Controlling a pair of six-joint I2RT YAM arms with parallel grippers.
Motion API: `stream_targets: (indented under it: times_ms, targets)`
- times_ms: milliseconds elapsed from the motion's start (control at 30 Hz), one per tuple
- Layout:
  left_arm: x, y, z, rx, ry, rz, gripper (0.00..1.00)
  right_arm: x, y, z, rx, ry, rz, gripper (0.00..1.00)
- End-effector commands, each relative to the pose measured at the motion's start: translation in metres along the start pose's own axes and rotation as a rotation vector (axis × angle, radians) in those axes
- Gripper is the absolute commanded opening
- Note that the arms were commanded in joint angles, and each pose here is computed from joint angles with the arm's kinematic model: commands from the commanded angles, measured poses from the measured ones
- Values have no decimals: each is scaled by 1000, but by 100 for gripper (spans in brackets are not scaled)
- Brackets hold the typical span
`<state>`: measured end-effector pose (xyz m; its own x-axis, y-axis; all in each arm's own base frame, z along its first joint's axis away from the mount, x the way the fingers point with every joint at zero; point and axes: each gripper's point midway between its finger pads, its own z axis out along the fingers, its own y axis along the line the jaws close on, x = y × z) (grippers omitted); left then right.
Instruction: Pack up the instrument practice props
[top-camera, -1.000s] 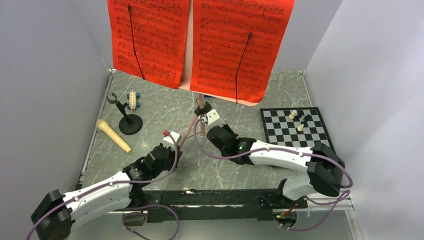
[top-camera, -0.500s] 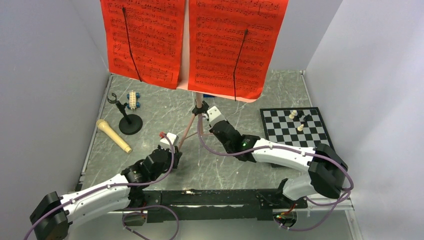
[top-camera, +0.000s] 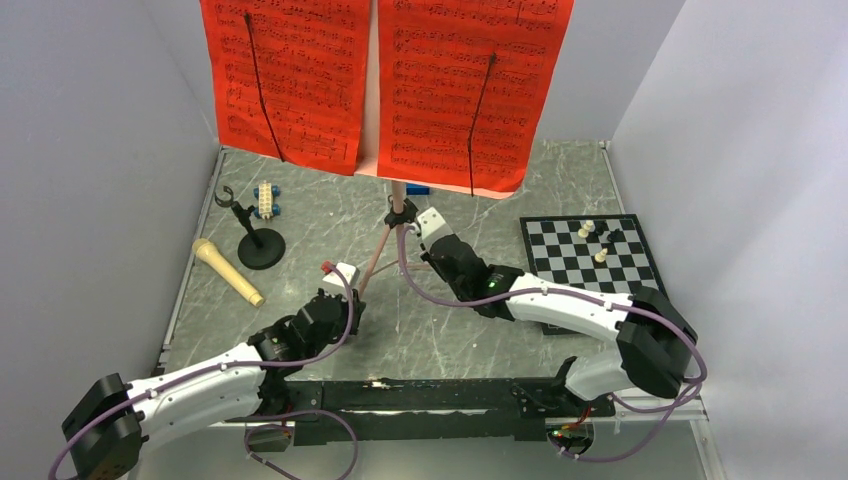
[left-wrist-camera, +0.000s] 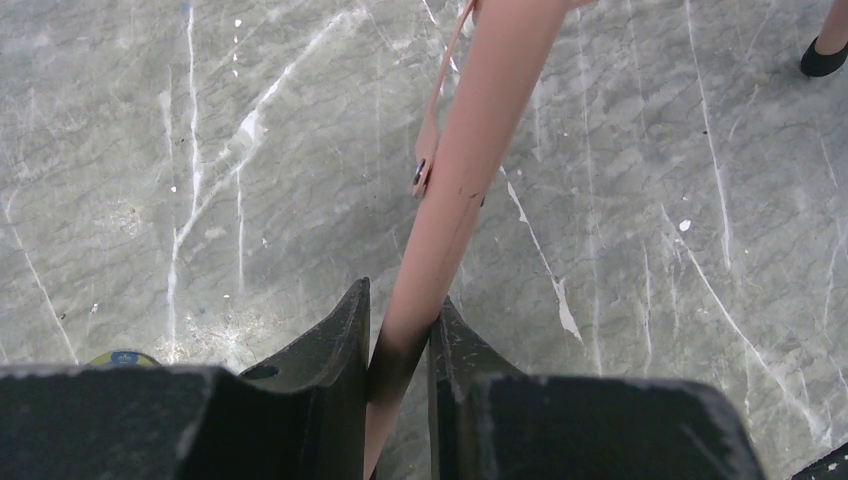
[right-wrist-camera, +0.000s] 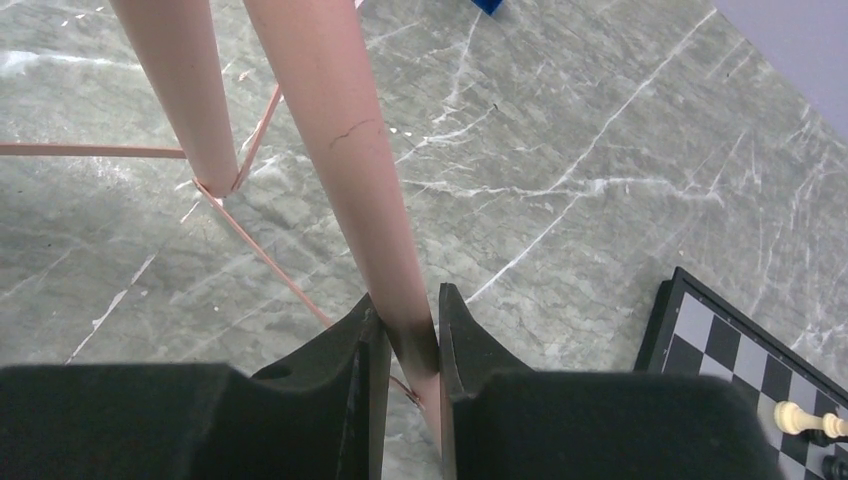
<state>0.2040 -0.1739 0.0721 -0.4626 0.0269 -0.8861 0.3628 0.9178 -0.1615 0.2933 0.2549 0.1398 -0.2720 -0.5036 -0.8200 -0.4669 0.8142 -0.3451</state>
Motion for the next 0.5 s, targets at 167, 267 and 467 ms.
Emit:
stream_targets:
  times_ms: [167,267,467]
  targets:
    - [-22,-5,-1,-34,-38,-180,42,19,14,-23,-104,56,171,45]
    - [-29,-9,0,-28,-38,-169,47,11,15,-30,-128,53,182,60]
    - [-44,-16,2,-17,-47,-151,58,-1,10,-48,-154,37,214,76]
